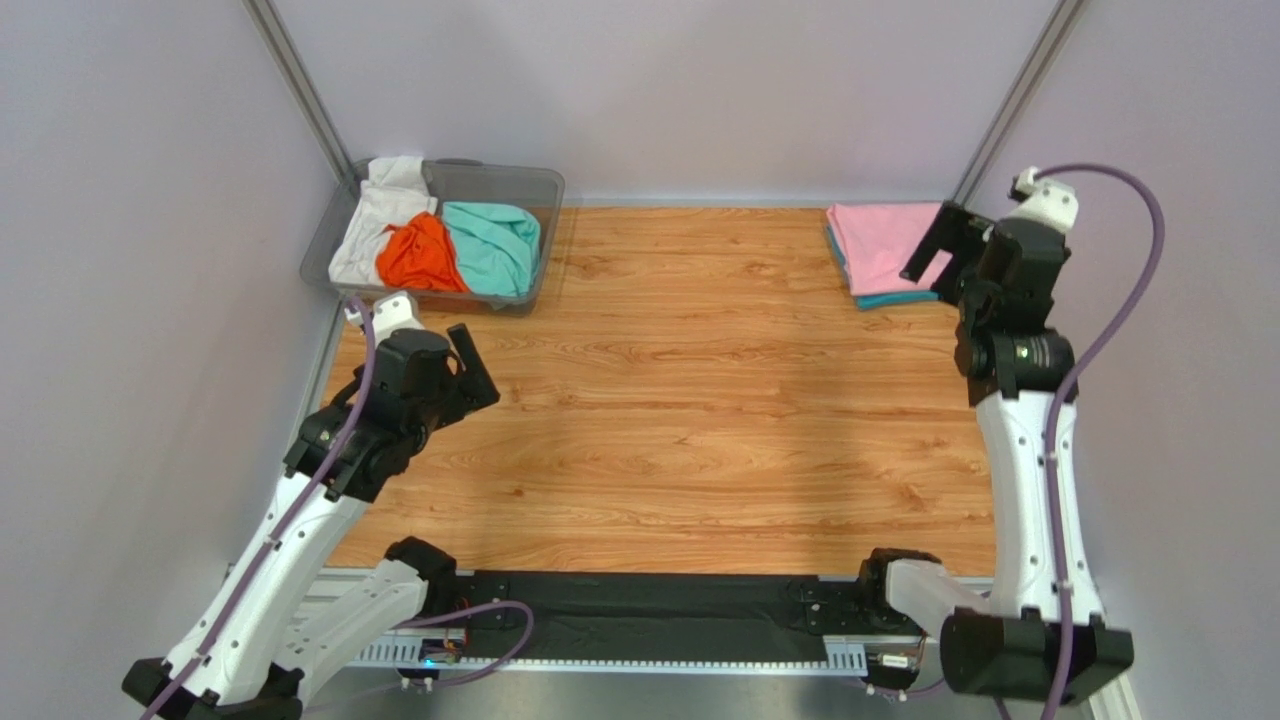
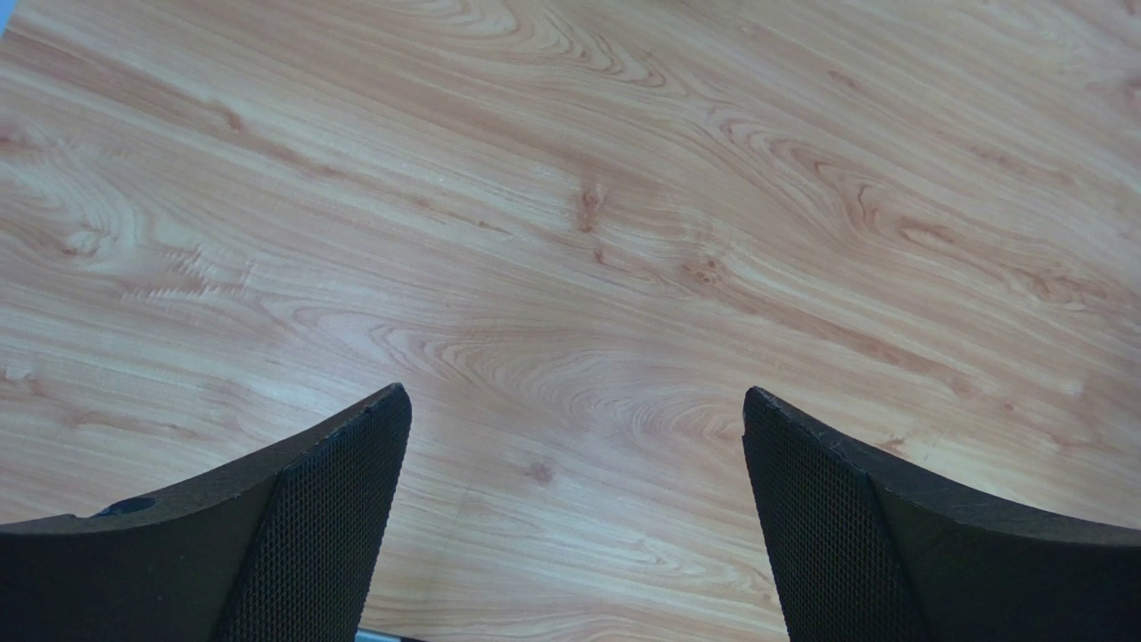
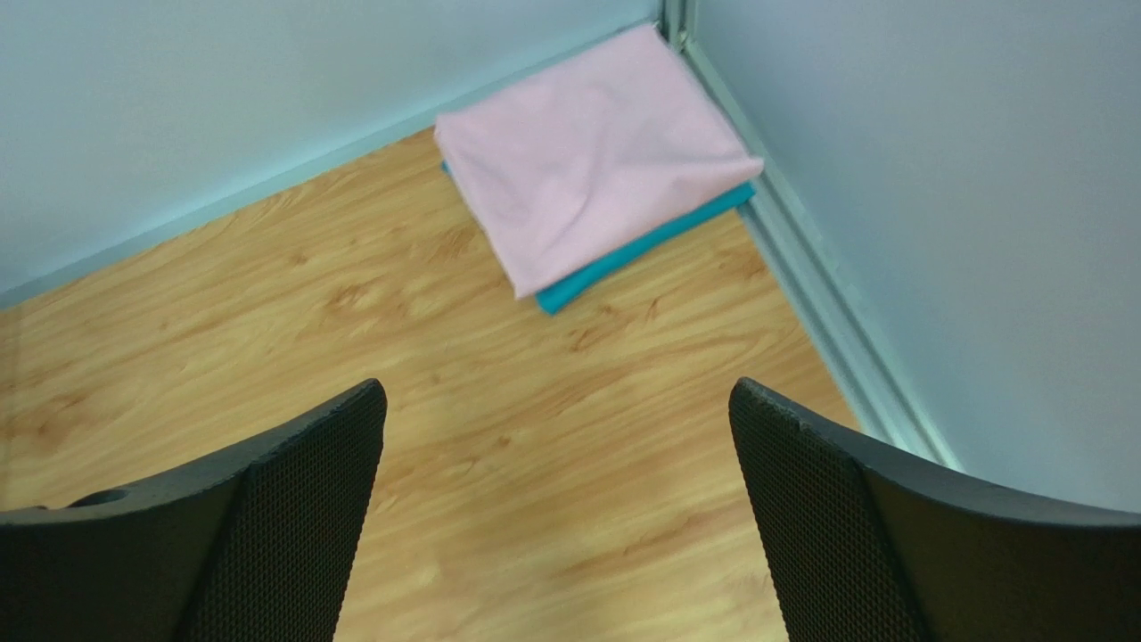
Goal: Fold and stack the t-shirts
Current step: Reset both grippers
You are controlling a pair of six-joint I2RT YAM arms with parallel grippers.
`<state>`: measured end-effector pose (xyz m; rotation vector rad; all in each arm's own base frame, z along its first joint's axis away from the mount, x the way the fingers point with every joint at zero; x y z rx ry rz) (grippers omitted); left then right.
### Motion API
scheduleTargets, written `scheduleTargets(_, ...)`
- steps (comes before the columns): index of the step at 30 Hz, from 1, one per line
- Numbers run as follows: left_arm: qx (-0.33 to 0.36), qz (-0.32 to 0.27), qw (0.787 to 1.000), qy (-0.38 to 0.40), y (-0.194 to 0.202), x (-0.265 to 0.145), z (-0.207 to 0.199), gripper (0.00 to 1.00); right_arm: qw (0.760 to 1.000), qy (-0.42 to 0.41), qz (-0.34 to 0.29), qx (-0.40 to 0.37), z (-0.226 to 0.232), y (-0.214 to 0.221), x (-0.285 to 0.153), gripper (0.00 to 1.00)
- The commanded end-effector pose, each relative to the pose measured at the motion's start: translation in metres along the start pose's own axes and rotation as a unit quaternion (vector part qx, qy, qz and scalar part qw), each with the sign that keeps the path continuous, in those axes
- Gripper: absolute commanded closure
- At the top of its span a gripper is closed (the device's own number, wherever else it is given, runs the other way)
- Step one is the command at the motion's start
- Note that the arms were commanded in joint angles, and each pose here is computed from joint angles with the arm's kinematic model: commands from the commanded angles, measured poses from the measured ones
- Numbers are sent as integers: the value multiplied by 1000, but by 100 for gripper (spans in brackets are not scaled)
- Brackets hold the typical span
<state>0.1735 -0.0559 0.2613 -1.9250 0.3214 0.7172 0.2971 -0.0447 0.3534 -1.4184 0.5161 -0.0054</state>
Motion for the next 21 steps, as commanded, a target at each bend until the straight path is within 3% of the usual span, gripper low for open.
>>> scheduleTargets(1,-20,-31,999,0,-8,-12,7,0,995,-49,77,47,11,61,-2,0)
scheduleTargets(10,-47,-43,998,-1,5,-14,23,0,991,-85,65,80,4,121,-41,0)
scheduleTargets(21,-49,-41,998,-12,11,-10,28,0,993,-69,44,85,-3,126,-47,0)
Point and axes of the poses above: each gripper's point midway between its finger pads, its own x axis out along the fingers, its own z axis along the line the jaws close on, y = z × x, the point moved 6 cm from there along -x, back along the fingers, and after that the axes turned 5 degrees about -x, right-handed, at the moved point
